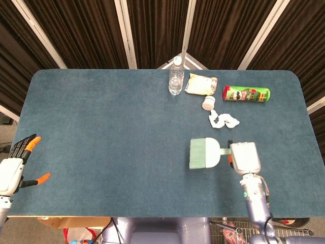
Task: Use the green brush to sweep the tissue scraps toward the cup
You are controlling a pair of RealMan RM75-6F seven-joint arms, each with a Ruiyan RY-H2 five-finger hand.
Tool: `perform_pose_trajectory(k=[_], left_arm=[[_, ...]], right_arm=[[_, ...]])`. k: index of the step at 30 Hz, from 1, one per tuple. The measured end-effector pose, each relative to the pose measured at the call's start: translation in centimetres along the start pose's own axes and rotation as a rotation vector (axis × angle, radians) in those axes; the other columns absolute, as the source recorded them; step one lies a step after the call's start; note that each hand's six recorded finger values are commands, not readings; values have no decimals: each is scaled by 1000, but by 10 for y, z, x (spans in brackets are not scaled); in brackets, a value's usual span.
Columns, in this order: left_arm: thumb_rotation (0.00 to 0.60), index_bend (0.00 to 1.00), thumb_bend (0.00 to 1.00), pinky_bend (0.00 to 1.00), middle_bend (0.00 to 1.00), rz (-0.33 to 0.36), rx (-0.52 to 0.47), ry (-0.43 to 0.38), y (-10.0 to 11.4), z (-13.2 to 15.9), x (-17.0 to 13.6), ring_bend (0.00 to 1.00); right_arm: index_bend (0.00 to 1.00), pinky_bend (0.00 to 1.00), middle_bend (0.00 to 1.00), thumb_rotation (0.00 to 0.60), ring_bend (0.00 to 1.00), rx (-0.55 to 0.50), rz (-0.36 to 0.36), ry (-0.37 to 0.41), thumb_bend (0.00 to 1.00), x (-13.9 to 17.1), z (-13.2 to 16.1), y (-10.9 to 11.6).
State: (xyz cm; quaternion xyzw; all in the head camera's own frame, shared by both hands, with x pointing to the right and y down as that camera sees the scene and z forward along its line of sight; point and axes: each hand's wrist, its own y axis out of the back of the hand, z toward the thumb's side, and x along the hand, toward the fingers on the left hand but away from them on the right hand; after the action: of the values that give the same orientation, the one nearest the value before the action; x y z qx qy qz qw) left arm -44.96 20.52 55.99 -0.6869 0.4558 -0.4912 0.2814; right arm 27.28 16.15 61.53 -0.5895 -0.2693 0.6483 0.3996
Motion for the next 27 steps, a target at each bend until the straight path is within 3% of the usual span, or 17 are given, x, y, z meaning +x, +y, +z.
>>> perform_pose_trajectory(k=[2, 7, 10, 13, 20, 23, 27], left_arm=[[600, 0, 0, 16, 0, 1, -1, 1, 0, -1, 0, 0], [600, 0, 0, 17, 0, 2, -7, 2, 2, -2, 0, 0], [600, 0, 0, 17, 0, 4, -11, 1, 3, -3, -1, 0], [600, 0, 0, 17, 0, 2, -11, 0, 4, -3, -1, 0], [600, 0, 0, 17, 0, 2, -3, 0, 4, -4, -2, 0], [600, 0, 0, 17, 0, 2, 8, -1, 4, -4, -3, 0], [600, 0, 0, 17, 0, 13, 38, -4, 5, -4, -4, 0]], right_arm=[[527, 782, 835, 600, 833, 12, 14, 6, 600, 2, 7, -11], [140, 516, 471, 600, 469, 76, 41, -2, 558, 4, 12, -33], [6, 401, 323, 600, 308, 96, 66, -19, 476, 6, 9, -40], [0, 343, 212, 600, 190, 122, 85, -33, 418, 9, 6, -44], [0, 231, 146, 600, 116, 175, 92, -86, 405, 13, -14, -44], [0, 145, 90, 600, 49, 165, 71, -94, 405, 16, -23, -40], [0, 115, 18, 600, 3, 120, 5, -73, 404, 25, -36, -31]])
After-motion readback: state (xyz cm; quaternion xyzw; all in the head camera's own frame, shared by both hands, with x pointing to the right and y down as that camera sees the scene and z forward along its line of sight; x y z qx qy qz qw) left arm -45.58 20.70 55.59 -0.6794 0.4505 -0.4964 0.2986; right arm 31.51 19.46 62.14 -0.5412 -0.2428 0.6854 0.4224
